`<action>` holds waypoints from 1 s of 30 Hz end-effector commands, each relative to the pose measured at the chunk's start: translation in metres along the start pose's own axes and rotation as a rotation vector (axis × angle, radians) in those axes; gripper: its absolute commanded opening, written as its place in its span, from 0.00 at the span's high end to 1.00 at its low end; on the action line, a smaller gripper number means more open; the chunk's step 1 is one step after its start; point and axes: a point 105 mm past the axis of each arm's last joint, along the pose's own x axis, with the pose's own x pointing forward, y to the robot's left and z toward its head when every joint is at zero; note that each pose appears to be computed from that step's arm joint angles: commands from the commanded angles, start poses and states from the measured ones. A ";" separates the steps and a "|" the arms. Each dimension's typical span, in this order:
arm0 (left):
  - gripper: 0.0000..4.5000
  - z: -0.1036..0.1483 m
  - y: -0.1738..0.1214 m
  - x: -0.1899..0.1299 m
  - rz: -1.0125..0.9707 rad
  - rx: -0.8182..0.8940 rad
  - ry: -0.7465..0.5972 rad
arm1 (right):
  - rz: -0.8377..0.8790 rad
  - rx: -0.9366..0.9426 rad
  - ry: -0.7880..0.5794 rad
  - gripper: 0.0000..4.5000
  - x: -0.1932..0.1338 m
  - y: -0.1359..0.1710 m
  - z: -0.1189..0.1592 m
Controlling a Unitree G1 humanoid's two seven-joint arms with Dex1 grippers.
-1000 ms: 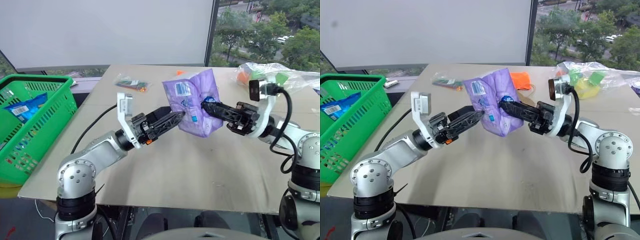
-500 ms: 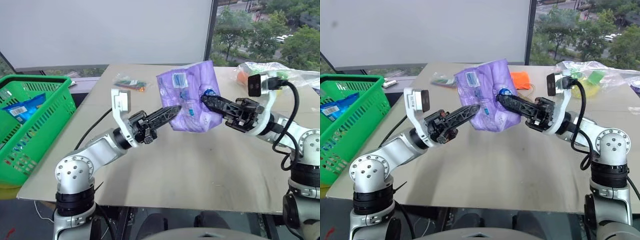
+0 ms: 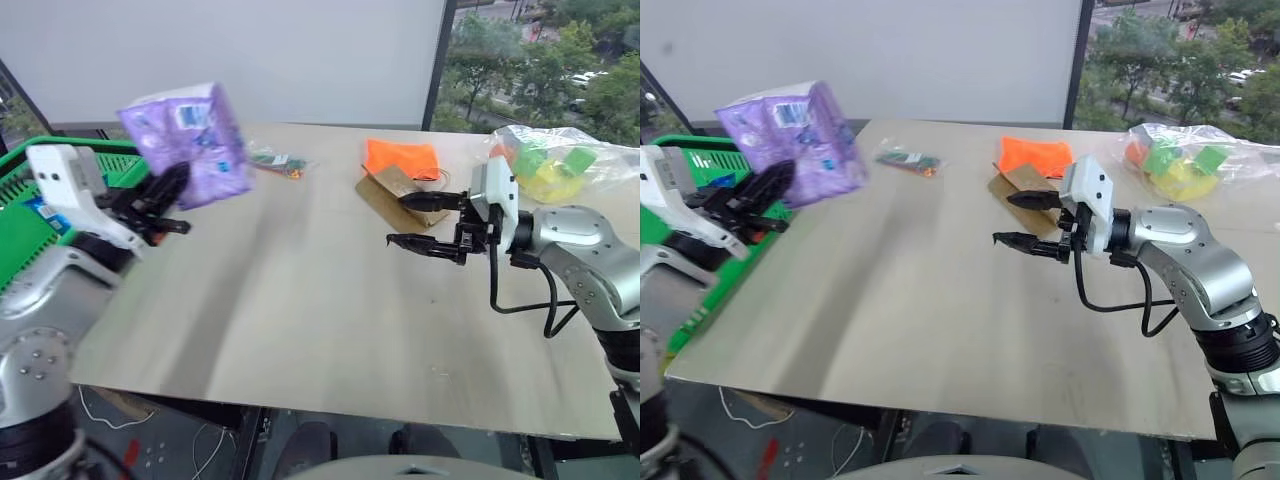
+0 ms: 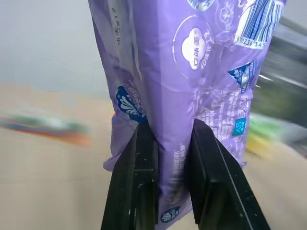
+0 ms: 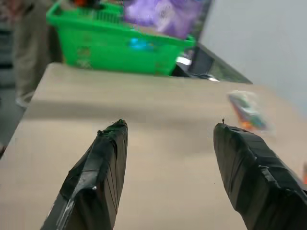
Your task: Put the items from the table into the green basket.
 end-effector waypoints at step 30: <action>0.01 -0.058 -0.127 -0.032 -0.652 -0.104 0.181 | -0.662 0.076 0.394 0.32 -0.101 -0.012 -0.093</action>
